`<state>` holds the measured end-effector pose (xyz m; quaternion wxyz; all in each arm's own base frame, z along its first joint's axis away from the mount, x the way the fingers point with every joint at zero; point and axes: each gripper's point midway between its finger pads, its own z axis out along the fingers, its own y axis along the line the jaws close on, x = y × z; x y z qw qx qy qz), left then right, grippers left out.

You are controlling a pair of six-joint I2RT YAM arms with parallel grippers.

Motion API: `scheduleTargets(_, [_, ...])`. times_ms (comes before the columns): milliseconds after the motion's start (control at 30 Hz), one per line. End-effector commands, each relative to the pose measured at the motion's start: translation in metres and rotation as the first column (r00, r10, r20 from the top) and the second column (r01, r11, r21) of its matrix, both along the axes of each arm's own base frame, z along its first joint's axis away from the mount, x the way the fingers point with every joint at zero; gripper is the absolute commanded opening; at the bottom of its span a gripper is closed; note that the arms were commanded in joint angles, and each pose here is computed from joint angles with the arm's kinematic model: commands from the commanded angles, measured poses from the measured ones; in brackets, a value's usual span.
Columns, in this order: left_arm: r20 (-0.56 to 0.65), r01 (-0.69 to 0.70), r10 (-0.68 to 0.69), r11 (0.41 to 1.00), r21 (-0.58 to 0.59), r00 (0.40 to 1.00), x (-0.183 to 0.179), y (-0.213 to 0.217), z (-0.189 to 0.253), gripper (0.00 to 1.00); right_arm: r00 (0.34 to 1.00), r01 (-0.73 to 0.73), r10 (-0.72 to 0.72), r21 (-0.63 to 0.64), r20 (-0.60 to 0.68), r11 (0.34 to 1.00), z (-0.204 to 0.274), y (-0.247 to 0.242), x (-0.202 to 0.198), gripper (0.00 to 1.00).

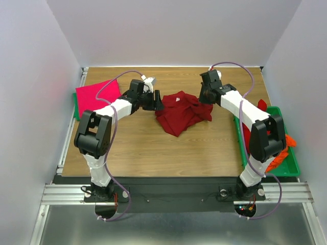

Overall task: Fold and stack the t-shirts
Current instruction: Flatten the tshirt out

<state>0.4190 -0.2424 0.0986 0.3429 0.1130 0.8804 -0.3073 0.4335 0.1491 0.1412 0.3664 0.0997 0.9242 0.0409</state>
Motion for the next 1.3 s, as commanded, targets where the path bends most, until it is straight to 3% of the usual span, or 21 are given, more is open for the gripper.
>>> scheduleTargets(0, [0.092, 0.047, -0.045, 0.999, -0.021, 0.995, 0.015, -0.012, 0.028, 0.65, 1.0, 0.003, -0.004, 0.033, 0.028, 0.999, 0.008, 0.005, 0.005, 0.0])
scheduleTargets(133, [0.076, 0.043, -0.043, 0.999, -0.002, 0.996, 0.013, -0.015, 0.018, 0.64, 1.0, 0.009, -0.01, 0.032, 0.024, 0.999, 0.006, 0.004, 0.005, 0.0])
scheduleTargets(267, [0.056, 0.06, -0.06, 0.998, -0.005, 0.997, 0.013, -0.019, 0.009, 0.55, 1.0, 0.008, -0.009, 0.035, 0.017, 0.999, 0.003, 0.005, 0.005, 0.0])
scheduleTargets(533, [0.034, 0.094, -0.094, 0.995, -0.016, 0.995, 0.011, -0.029, 0.0, 0.52, 1.0, 0.014, -0.015, 0.026, 0.02, 1.0, 0.004, 0.003, 0.005, 0.0])
scheduleTargets(600, [0.031, 0.095, -0.094, 0.995, -0.017, 0.995, 0.011, -0.03, -0.001, 0.41, 0.999, 0.015, -0.016, 0.028, 0.028, 0.999, 0.007, 0.003, 0.006, 0.0])
scheduleTargets(633, [0.039, 0.093, -0.092, 0.995, -0.022, 0.995, 0.012, -0.03, 0.004, 0.2, 0.999, 0.017, -0.018, 0.026, 0.033, 1.0, 0.009, 0.003, 0.007, 0.0])
scheduleTargets(667, [0.045, 0.09, -0.089, 0.996, -0.023, 0.995, 0.012, -0.03, 0.007, 0.07, 0.999, 0.019, -0.02, 0.028, 0.043, 0.999, 0.013, 0.002, 0.007, 0.0])
scheduleTargets(700, [0.054, 0.088, -0.087, 0.996, -0.026, 0.995, 0.013, -0.03, 0.012, 0.0, 0.998, 0.021, -0.023, 0.027, 0.053, 0.999, 0.017, 0.002, 0.007, 0.0])
scheduleTargets(733, [0.062, 0.072, -0.071, 0.997, -0.017, 0.996, 0.014, -0.027, 0.016, 0.0, 0.998, 0.027, -0.028, 0.026, 0.062, 0.999, 0.021, 0.0, 0.007, 0.01])
scheduleTargets(1000, [0.251, -0.121, 0.127, 0.992, -0.038, 0.96, 0.027, 0.022, 0.138, 0.0, 0.959, 0.109, -0.106, 0.003, 0.264, 0.994, 0.112, -0.034, 0.005, 0.0])
scheduleTargets(1100, [0.32, -0.139, 0.158, 0.987, -0.081, 0.934, 0.017, 0.032, 0.186, 0.0, 0.942, 0.147, -0.139, -0.002, 0.306, 0.989, 0.135, -0.048, -0.001, 0.0])
scheduleTargets(1267, [0.422, -0.103, 0.177, 0.976, -0.192, 0.889, -0.022, 0.038, 0.264, 0.0, 0.865, 0.233, -0.209, 0.004, 0.456, 0.972, 0.213, -0.078, -0.022, 0.0])
